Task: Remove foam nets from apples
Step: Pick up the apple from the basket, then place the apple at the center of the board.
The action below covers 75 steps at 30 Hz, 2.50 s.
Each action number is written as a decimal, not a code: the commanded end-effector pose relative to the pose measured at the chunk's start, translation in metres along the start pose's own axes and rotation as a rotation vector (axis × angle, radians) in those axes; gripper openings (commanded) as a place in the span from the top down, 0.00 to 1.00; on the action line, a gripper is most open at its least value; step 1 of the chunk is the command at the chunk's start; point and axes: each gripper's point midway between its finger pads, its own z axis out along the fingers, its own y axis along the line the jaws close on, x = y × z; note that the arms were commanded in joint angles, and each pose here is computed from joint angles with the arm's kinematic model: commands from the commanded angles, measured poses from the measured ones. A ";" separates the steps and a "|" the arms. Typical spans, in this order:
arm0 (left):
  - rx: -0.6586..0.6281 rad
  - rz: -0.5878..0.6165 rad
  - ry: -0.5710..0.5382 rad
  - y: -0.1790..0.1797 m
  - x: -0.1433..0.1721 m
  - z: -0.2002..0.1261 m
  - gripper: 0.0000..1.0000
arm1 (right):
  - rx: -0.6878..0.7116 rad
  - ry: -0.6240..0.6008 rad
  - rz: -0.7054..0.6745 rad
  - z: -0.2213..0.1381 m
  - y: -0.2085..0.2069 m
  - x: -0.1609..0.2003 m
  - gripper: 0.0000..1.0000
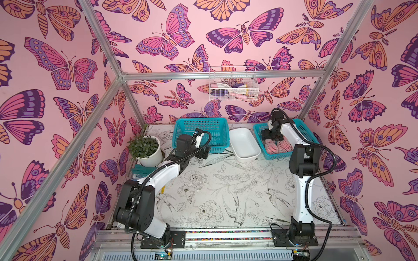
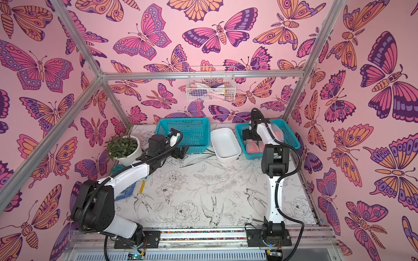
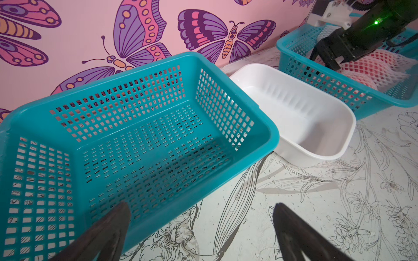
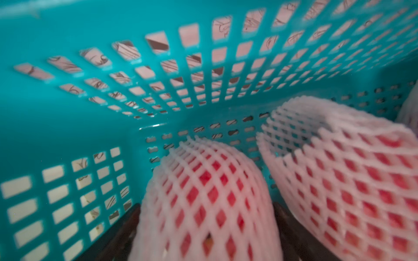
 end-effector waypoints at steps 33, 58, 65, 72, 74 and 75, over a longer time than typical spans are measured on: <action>0.047 0.008 -0.114 -0.012 -0.033 -0.023 0.00 | 0.021 -0.108 -0.040 -0.100 -0.005 -0.028 0.46; 0.202 -0.129 0.044 -0.069 -0.009 -0.065 0.00 | -0.169 -0.119 -0.266 -0.217 0.117 0.169 0.48; 0.211 -0.172 0.056 -0.078 0.003 -0.085 0.00 | -0.306 -0.104 -0.372 -0.194 0.171 0.219 0.47; 0.212 -0.170 0.085 -0.080 0.017 -0.088 0.00 | -0.330 -0.040 -0.450 -0.154 0.195 0.239 0.47; 0.218 -0.162 0.098 -0.081 0.021 -0.087 0.00 | -0.348 -0.019 -0.472 -0.145 0.200 0.244 0.47; 0.226 -0.155 0.104 -0.083 0.023 -0.086 0.00 | -0.348 -0.006 -0.481 -0.141 0.201 0.247 0.47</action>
